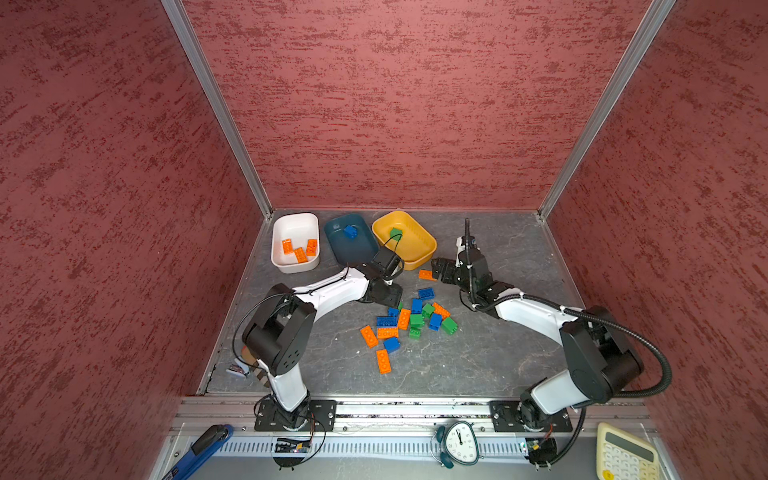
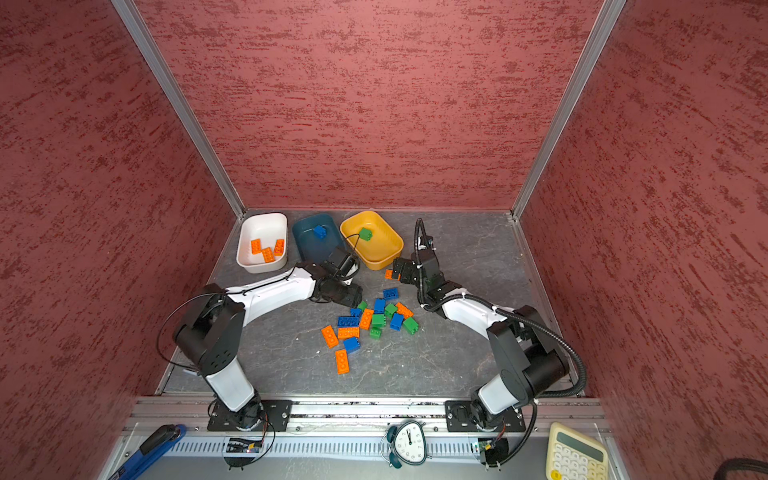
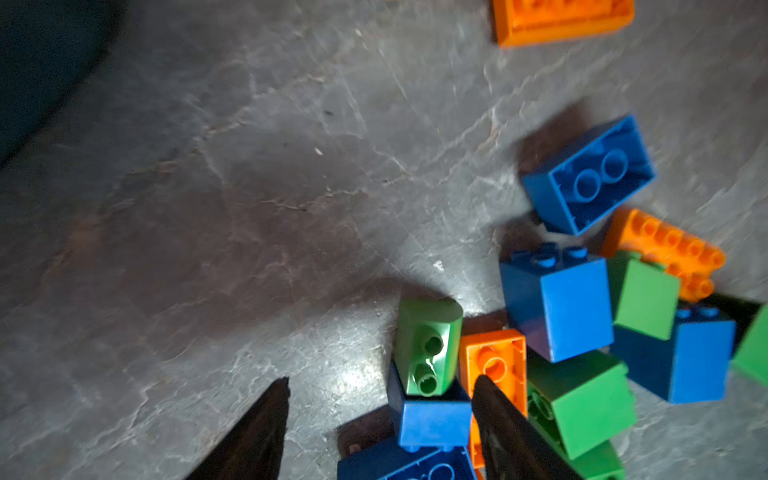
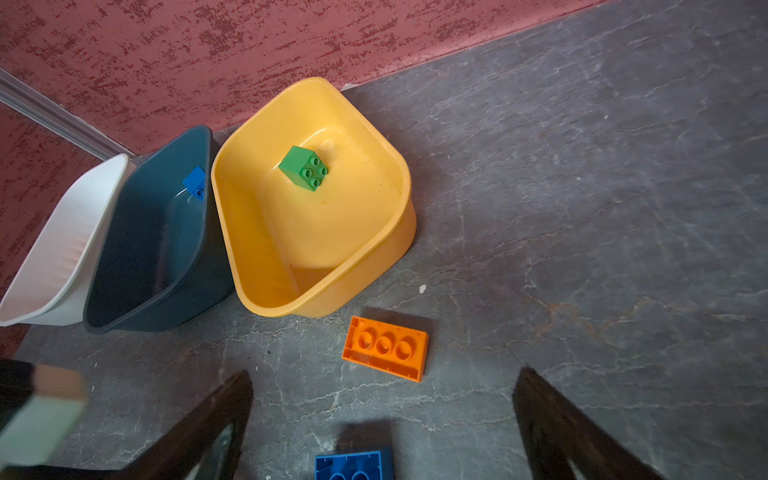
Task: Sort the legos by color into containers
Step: 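Move left gripper back to pile and grasp a green brick, then carry green brick into yellow bin and open left gripper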
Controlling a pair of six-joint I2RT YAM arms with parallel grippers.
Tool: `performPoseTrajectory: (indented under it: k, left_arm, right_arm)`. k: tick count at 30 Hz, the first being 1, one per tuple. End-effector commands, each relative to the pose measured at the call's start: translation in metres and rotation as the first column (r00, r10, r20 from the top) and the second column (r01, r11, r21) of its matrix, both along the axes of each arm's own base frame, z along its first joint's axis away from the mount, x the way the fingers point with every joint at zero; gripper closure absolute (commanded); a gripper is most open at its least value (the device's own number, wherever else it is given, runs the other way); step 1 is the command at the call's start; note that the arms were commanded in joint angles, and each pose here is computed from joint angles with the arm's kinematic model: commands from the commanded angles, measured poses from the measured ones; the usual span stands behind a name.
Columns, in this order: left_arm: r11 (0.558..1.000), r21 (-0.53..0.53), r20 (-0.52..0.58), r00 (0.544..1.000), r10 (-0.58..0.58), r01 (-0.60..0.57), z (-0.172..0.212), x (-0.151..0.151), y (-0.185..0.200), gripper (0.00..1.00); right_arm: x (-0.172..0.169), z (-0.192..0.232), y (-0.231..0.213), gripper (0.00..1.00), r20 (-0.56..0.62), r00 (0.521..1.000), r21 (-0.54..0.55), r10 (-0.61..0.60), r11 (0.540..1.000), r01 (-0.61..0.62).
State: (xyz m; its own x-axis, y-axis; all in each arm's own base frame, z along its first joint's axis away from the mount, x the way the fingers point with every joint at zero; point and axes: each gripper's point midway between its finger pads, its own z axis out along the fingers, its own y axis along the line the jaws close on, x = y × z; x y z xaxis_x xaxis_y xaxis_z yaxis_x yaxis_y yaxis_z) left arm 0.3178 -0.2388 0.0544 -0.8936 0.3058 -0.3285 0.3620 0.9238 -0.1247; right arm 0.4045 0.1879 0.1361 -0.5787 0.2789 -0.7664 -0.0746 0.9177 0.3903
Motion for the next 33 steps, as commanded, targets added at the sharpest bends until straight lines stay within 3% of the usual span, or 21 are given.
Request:
performPoseTrajectory:
  k: [1,4,20,27,33]
  left_arm:
    - [0.997,0.009,-0.030,0.997,-0.071,0.071,-0.004,-0.002,-0.009,0.35]
    - [0.995,-0.009,-0.058,0.993,-0.101,0.100,-0.011,-0.006,-0.020,0.37]
    - [0.986,0.132,-0.102,0.991,-0.088,0.101,-0.049,-0.005,-0.017,0.73]
    - [0.999,0.043,-0.024,1.000,-0.013,0.014,-0.023,0.020,-0.020,0.78]
    - [0.995,-0.075,0.091,0.993,0.077,-0.071,0.022,0.055,-0.021,0.79]
  right_arm:
    - [0.005,0.018,0.001,0.01,0.055,0.998,0.023,-0.020,1.000,0.019]
    - [0.004,0.017,0.000,0.01,0.050,0.999,0.022,-0.021,1.000,0.020]
    - [0.002,0.012,-0.003,0.01,0.041,0.999,-0.003,-0.021,1.000,0.021]
    - [0.001,0.015,-0.004,0.01,0.053,0.999,-0.017,-0.010,1.000,0.011]
    - [-0.005,0.014,0.002,0.01,0.055,0.998,-0.020,0.039,0.999,-0.038]
